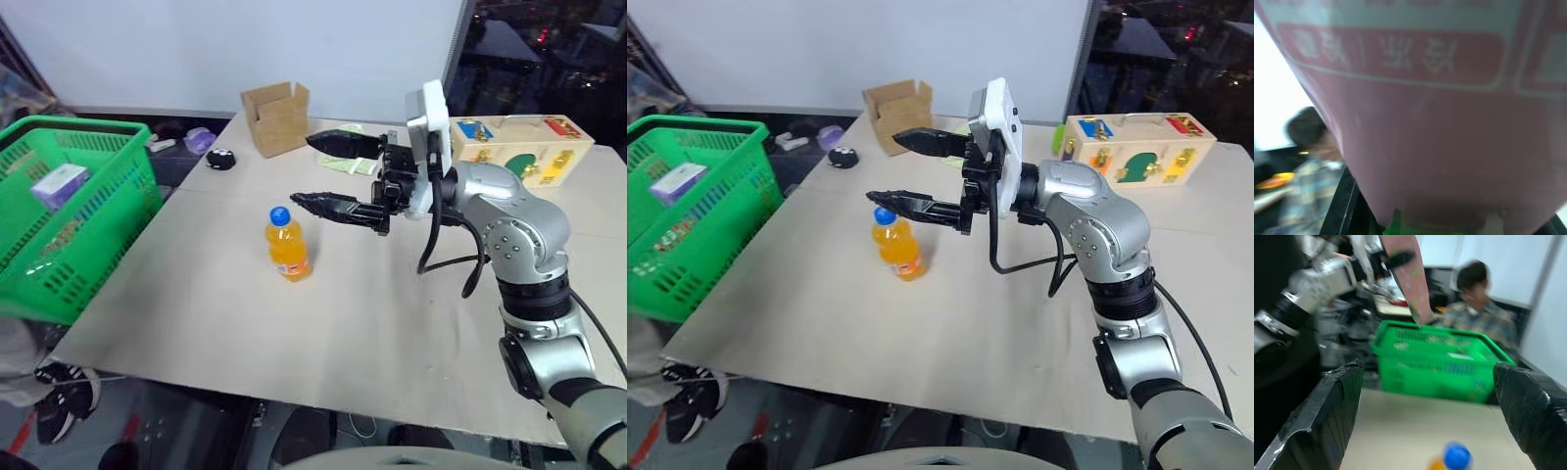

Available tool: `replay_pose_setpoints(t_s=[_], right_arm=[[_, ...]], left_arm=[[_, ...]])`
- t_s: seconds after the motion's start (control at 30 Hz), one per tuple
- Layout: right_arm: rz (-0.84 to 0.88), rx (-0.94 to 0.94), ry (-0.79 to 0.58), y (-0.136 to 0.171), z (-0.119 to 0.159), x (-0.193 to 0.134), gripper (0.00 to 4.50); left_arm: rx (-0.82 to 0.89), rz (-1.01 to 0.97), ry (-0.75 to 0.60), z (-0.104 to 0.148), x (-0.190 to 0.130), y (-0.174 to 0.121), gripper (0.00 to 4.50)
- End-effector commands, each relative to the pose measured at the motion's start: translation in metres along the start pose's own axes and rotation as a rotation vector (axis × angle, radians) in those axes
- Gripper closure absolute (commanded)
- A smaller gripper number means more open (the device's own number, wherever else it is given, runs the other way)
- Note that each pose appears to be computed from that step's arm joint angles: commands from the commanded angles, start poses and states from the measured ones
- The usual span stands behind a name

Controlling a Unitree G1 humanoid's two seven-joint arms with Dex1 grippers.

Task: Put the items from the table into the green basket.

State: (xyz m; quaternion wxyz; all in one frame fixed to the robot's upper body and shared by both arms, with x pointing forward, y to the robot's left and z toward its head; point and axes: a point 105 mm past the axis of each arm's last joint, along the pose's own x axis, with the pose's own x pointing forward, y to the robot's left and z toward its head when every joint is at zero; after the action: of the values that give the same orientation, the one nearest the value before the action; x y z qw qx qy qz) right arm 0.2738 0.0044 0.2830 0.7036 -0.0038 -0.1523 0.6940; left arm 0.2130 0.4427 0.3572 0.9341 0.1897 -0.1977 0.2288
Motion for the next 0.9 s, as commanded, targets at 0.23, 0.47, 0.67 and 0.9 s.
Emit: replay_pose_setpoints(t_s=[0.23,0.47,0.67,0.9], right_arm=[[0.020,-0.083,-0.003,0.003,0.013,-0.001,0.05],[-0.029,-0.083,0.036,0.005,0.011,-0.003,0.05],[-0.034,-0.075,0.055,0.007,0.006,-0.002,0.05],[-0.050,-0.041,0.072,0.004,0.002,-0.008,0.05]], left_arm=[[-0.054,-0.078,0.055,-0.033,-0.006,0.012,2.43],[-0.075,-0.080,0.124,-0.064,-0.009,0.018,2.43],[-0.111,-0.116,0.177,-0.084,-0.008,0.013,2.43],[-0.121,-0.189,0.212,-0.099,-0.005,-0.002,2.43]])
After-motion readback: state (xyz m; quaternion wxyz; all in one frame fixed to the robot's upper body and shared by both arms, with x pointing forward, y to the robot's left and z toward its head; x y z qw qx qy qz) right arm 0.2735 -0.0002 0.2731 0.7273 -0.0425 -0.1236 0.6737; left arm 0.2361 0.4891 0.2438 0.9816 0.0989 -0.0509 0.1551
